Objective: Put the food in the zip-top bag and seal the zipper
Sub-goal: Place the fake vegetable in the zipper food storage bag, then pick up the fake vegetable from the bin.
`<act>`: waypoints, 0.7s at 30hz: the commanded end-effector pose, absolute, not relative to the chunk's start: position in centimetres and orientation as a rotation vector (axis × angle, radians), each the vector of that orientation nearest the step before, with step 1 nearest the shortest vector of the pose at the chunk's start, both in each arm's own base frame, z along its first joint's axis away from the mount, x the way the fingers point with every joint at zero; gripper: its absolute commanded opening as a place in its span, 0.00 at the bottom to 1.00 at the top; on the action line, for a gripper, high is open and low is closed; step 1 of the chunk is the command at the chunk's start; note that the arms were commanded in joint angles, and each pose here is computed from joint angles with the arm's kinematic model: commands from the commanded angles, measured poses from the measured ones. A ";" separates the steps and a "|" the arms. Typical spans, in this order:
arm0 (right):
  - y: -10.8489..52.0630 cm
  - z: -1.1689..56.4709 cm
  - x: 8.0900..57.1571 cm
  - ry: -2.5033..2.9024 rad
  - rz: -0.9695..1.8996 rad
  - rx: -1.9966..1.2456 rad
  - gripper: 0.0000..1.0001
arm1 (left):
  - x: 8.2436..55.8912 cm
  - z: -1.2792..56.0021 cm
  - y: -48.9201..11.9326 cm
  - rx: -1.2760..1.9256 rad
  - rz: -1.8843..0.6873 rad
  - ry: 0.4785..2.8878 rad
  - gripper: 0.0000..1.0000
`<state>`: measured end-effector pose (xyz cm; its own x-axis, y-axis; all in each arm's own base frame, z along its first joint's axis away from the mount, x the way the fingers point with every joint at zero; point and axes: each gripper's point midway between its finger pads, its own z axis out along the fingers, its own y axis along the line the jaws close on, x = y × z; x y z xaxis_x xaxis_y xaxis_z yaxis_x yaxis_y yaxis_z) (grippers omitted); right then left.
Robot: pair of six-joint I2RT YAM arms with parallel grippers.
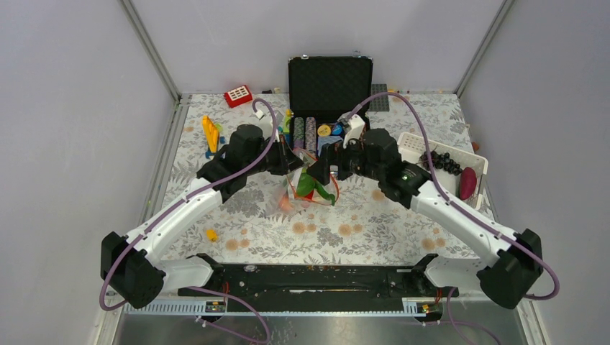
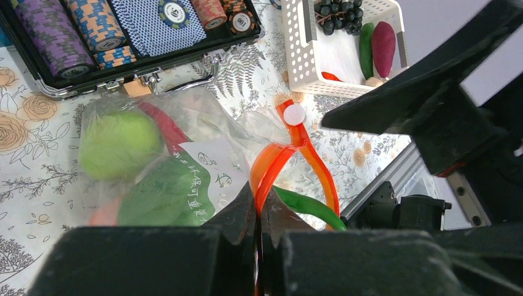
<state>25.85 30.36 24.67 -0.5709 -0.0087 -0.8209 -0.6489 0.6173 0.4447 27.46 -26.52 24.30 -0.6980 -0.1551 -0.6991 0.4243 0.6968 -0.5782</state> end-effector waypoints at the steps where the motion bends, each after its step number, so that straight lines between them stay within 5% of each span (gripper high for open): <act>1: 26.1 27.1 27.3 1.918 0.741 -0.375 1.00 | 27.5 26.9 -27.0 0.231 -1.040 2.031 0.00; 6: 17.9 25.8 29.2 1.948 0.372 -0.137 1.00 | 27.5 26.8 -27.0 0.241 -1.036 2.029 0.00; 11: 11.4 22.1 29.9 2.153 0.332 0.139 1.00 | 27.5 26.4 -27.0 0.245 -1.030 2.037 0.00; 21: 2.3 17.4 33.6 2.441 0.155 0.024 1.00 | 27.4 26.4 -27.0 0.285 -1.018 2.029 0.00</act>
